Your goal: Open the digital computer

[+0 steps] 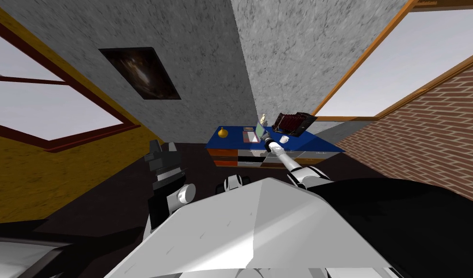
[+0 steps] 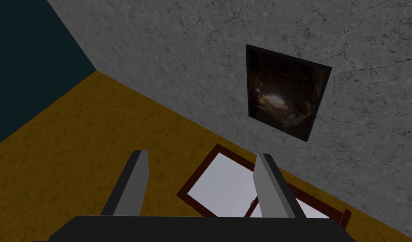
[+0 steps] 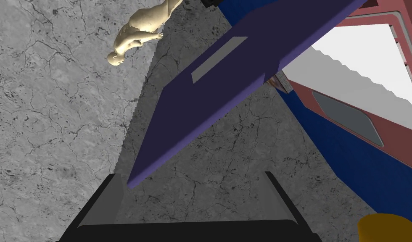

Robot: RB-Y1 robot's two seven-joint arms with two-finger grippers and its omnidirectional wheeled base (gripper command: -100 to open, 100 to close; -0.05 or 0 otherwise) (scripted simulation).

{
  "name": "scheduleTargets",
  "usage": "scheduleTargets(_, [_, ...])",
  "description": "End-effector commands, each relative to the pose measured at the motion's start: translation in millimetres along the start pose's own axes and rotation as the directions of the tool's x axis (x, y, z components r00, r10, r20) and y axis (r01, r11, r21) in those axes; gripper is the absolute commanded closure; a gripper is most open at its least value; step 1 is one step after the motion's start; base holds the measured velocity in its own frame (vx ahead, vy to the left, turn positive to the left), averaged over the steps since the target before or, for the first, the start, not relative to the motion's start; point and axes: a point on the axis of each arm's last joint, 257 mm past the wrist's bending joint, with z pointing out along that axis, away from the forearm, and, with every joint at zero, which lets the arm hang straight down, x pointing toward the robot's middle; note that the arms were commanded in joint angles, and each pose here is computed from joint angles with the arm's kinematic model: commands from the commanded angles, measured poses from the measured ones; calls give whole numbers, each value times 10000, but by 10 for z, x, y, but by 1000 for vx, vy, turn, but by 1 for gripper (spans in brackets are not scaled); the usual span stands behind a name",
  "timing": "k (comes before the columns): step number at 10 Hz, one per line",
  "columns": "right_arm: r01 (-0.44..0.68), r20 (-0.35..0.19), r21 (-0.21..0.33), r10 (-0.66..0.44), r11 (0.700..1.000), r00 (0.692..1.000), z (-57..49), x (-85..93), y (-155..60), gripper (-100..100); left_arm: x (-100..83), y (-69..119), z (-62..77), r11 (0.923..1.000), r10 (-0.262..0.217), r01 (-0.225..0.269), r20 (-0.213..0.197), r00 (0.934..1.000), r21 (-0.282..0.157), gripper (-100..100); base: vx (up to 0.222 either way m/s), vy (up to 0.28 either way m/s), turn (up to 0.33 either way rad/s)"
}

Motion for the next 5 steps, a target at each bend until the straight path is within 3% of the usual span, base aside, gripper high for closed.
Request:
scheduleTargets(1, [580, -110, 237, -577, 9980, 9983, 36, 47, -110, -100, 0, 0, 0, 10000, 0, 0, 0, 10000, 0, 0, 16, 8, 2])
scheduleTargets(2, [1041, -213, 428, -1032, 9936, 9944, 67, 77, -216, -100, 0, 0, 0, 10000, 0, 0, 0, 10000, 0, 0, 27, 12, 5])
scheduleTargets(5, [1170, -232, 462, -1160, 9921, 9930, 68, 88, -238, -100, 0, 0, 0, 10000, 0, 0, 0, 10000, 0, 0, 17, 11, 3])
